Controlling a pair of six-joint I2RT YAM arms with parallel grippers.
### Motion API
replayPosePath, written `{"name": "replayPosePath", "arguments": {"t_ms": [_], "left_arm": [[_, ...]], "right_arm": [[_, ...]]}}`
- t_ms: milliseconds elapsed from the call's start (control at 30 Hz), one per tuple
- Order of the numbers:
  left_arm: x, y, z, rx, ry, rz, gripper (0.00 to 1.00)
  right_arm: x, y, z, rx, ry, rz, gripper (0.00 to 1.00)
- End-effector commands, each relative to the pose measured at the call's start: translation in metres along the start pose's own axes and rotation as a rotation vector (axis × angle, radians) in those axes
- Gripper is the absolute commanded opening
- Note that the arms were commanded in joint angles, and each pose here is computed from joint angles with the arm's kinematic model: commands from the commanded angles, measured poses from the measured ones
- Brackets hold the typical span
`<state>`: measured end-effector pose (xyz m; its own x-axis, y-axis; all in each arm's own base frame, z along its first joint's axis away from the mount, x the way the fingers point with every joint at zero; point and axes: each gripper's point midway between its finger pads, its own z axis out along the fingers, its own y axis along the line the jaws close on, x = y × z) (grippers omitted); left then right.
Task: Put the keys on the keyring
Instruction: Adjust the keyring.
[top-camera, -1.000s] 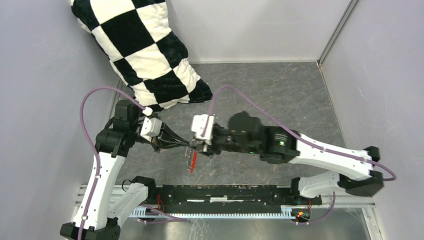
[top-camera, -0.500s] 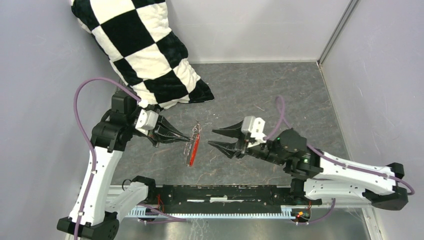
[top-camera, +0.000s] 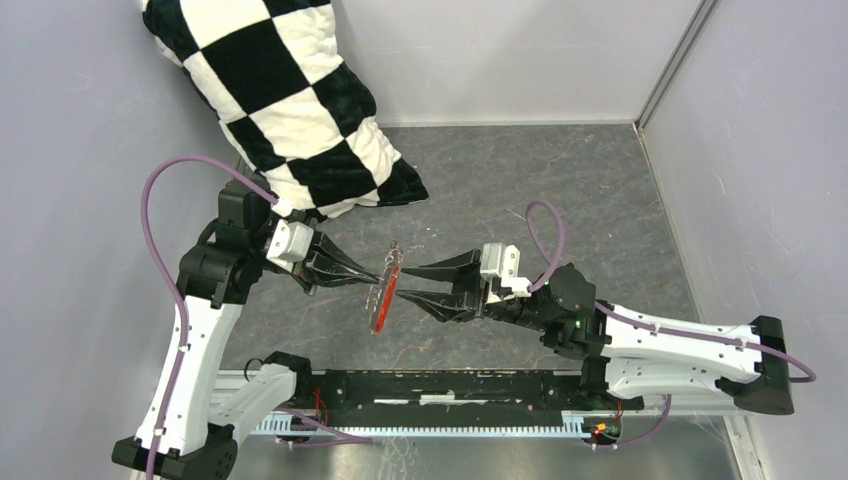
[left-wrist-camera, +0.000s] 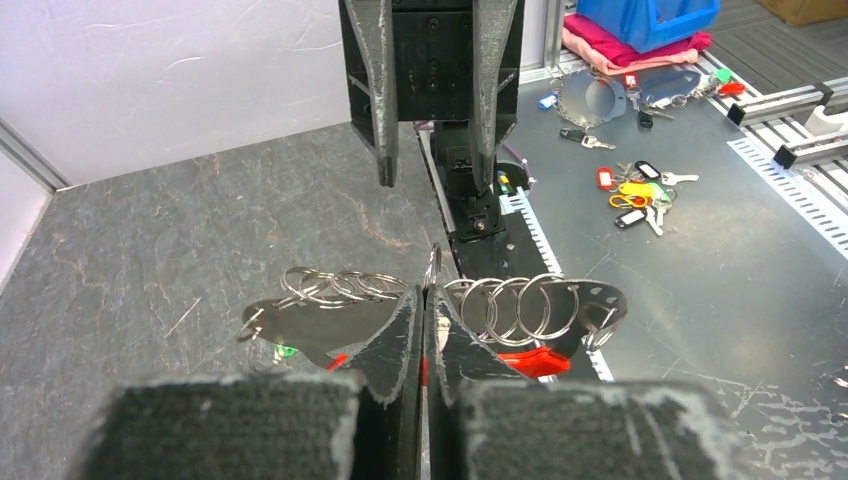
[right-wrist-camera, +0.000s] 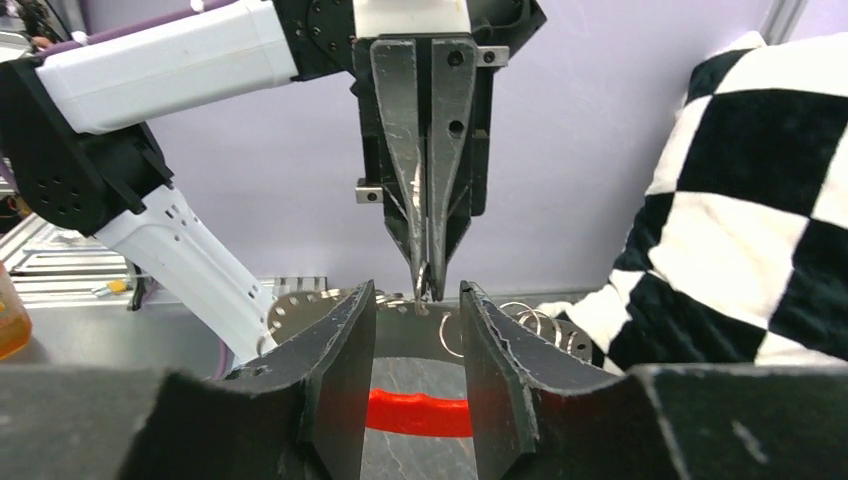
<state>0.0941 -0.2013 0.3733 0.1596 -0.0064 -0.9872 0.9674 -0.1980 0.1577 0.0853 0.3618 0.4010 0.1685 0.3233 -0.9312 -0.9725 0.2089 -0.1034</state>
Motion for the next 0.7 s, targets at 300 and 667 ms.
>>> {"name": "replayPosePath", "arguments": {"t_ms": [300,667], "left_arm": [[-0.028,-0.020,0.002,0.086,-0.076,0.040,0.02],[-0.030,-0.024,0.002,0.086,-0.076,0.058,0.02]], "right_arm": [[-0.006,0.005,0.015,-0.032,-0.048,0.009,0.38],[0.009,-0.003,0.025,0.009,-0.002,0.020,0.32]]}}
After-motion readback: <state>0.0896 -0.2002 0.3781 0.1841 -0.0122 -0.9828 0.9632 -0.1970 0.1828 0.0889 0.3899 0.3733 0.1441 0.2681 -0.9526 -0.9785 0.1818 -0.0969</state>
